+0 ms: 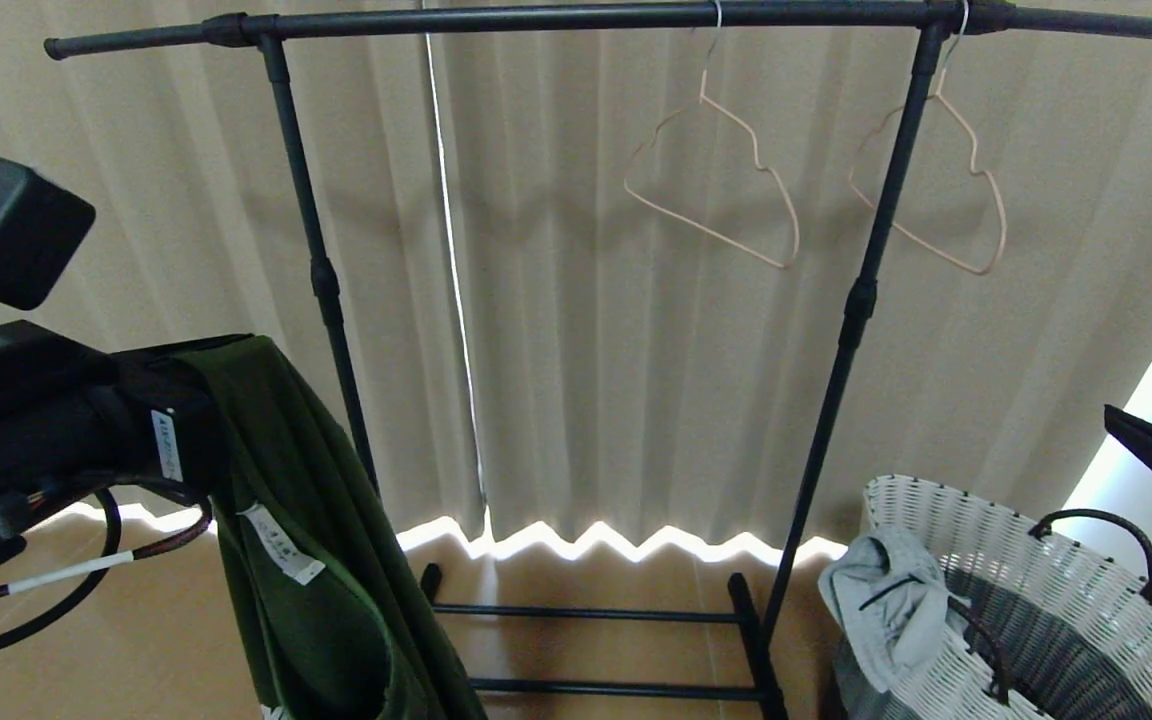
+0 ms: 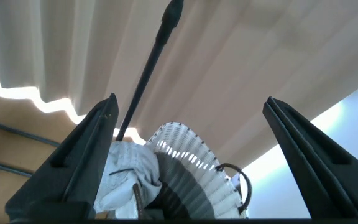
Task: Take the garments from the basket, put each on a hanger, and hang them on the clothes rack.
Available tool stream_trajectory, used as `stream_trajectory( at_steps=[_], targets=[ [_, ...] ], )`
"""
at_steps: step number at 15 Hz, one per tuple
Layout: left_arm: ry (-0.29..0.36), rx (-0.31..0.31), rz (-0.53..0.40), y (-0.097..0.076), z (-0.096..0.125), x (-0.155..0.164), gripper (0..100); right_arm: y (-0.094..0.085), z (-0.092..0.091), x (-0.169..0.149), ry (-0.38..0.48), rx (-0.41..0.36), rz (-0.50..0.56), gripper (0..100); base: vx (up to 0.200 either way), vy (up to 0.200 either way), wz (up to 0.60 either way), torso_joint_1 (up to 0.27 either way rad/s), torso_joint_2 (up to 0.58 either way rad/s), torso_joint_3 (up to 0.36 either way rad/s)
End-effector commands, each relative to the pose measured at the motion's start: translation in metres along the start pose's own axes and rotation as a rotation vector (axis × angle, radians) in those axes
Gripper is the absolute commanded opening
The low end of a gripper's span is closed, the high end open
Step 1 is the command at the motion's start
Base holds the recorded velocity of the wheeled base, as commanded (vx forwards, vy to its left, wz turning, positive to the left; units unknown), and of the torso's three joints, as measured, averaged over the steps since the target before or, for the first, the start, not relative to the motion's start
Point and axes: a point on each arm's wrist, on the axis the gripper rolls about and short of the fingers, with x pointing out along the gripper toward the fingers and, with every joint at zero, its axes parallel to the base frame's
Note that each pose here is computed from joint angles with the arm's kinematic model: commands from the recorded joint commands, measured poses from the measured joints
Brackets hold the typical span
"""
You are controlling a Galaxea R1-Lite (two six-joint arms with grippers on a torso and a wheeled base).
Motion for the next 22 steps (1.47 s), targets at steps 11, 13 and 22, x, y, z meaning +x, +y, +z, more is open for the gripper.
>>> stream_trajectory(
  at_steps=[11,13,22],
  targets=[
    [0.021,0.017,0.0,0.0,-0.01,-0.004,0,0.001,-0.002,0.0,0.007,0.005,0.002,100,0.0,0.0,0.0,0.162,-0.45,-0.279],
    [0.016,0.016,0.005,0.001,-0.01,-0.005,0,0.0,-0.001,0.001,0.005,0.004,0.002,100,0.0,0.0,0.0,0.202,-0.48,-0.281],
    [0.013,0.041,0.017,0.003,-0.008,-0.004,0,-0.003,0.013,0.002,-0.048,0.055,0.018,100,0.0,0.0,0.0,0.106,-0.23,-0.133]
  ],
)
